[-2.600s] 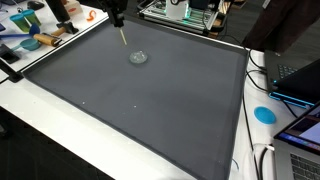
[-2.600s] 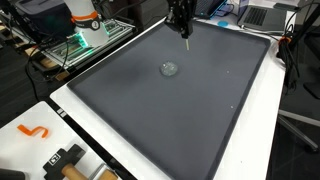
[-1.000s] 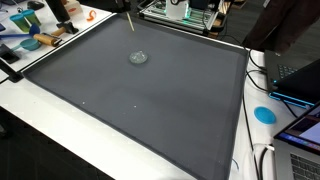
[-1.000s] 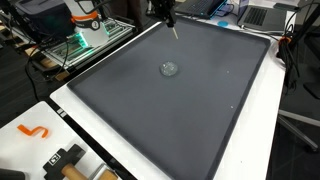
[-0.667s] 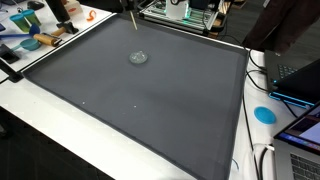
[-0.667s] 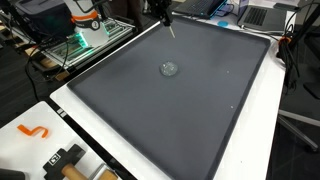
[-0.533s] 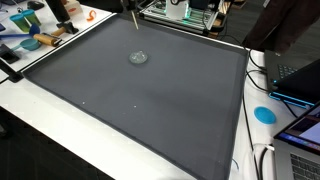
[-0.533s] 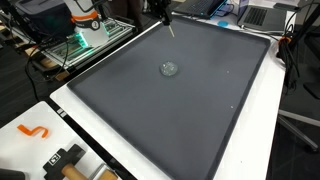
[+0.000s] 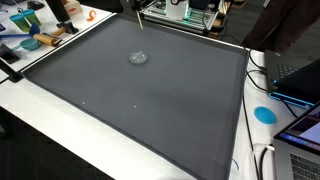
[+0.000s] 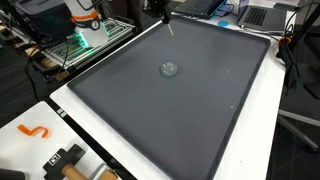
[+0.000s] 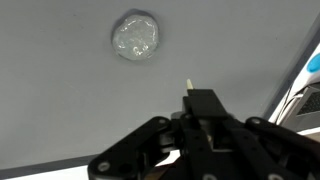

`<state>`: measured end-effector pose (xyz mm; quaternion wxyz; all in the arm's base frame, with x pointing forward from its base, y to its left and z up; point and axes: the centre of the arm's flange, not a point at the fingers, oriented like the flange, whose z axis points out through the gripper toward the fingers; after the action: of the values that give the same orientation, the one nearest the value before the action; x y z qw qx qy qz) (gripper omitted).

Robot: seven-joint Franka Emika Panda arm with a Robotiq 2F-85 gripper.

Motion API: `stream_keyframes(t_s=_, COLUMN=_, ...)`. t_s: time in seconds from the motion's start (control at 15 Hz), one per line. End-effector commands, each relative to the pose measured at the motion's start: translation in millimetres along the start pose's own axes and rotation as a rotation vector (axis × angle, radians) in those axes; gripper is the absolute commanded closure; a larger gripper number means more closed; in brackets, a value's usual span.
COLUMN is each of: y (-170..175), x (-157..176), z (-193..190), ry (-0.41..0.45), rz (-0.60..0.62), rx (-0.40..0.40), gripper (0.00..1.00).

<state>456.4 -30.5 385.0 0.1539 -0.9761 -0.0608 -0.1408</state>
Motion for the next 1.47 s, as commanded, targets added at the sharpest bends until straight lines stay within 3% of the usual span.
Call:
stream_keyframes(t_s=0.0, y=-7.7, x=-14.4, z=-0.9, ry=-0.012, rz=-0.015, rx=-0.044, gripper=0.97)
stream_keyframes(t_s=0.13, y=-9.1, x=-13.5, z=0.0, ry=-0.036, rz=-0.028, rx=-0.068, gripper=0.97)
stream_keyframes(t_s=0.2, y=-2.7, x=-3.7, z=2.3, ry=-0.029, rz=-0.025, rx=-0.039, gripper=0.87)
stream_keyframes(t_s=0.6, y=-4.0, x=-3.7, z=2.8, ry=-0.039, rz=-0.034, rx=-0.054, gripper=0.87)
stream_keyframes(t_s=0.67, y=-4.0, x=-3.7, z=2.8, ry=-0.039, rz=-0.034, rx=-0.054, gripper=0.97)
stream_keyframes(t_s=1.07, y=1.3, x=3.6, z=51.3, ry=-0.144, rz=-0.038, rx=-0.085, gripper=0.97)
stream_keyframes(t_s=1.4, y=3.8, x=5.4, z=86.7, ry=-0.185, rz=-0.036, rx=-0.155, gripper=0.97)
